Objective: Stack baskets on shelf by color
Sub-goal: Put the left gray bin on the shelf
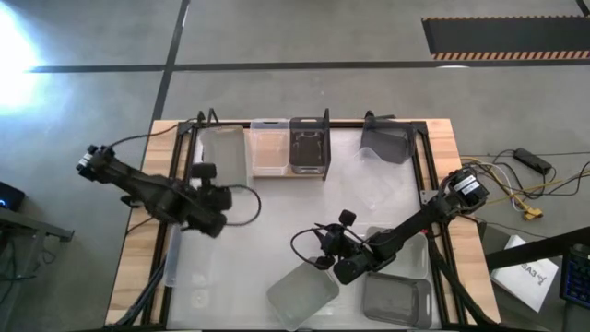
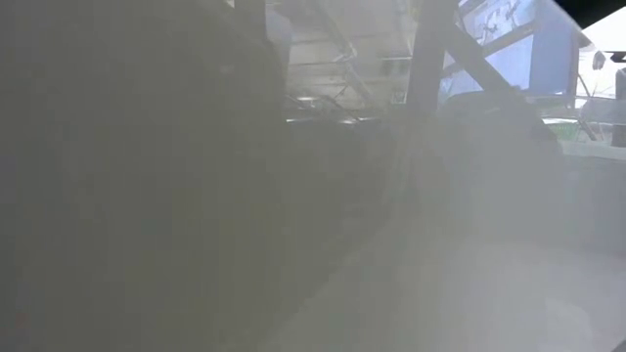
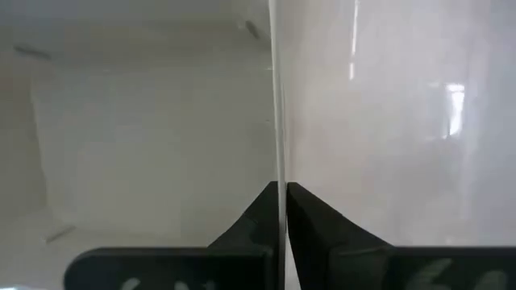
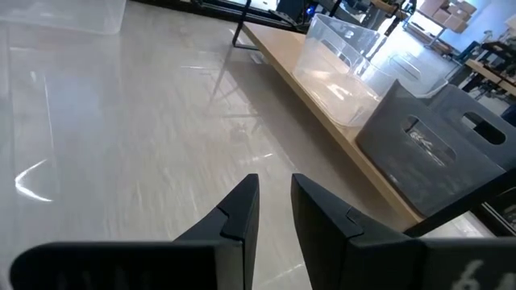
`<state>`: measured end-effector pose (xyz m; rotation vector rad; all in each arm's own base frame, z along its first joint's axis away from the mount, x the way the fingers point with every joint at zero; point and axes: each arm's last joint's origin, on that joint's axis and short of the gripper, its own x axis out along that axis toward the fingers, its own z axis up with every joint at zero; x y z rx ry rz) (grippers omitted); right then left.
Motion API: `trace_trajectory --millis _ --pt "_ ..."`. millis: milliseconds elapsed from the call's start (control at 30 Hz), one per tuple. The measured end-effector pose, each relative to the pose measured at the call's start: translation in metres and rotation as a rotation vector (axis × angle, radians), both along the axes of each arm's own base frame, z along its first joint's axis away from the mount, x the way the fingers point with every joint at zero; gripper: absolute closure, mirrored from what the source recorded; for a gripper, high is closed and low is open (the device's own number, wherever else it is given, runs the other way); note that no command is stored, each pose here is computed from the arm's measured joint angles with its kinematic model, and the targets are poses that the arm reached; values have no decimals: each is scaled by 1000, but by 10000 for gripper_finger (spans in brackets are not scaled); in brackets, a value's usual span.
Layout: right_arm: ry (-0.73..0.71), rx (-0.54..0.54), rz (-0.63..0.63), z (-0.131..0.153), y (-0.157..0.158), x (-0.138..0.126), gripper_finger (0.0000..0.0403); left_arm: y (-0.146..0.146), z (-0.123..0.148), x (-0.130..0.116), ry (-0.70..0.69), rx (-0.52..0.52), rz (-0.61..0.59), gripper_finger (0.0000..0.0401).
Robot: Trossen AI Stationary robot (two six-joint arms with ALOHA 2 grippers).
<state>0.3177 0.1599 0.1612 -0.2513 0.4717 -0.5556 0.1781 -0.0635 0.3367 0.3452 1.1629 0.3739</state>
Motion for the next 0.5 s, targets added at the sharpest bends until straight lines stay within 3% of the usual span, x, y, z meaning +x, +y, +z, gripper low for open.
trace_trajectory --millis 300,500 --pt "-9 7 -1 0 0 0 335 63 -8 -19 129 96 33 401" --pt "-14 14 -5 0 0 0 335 98 -16 -8 33 70 9 401"
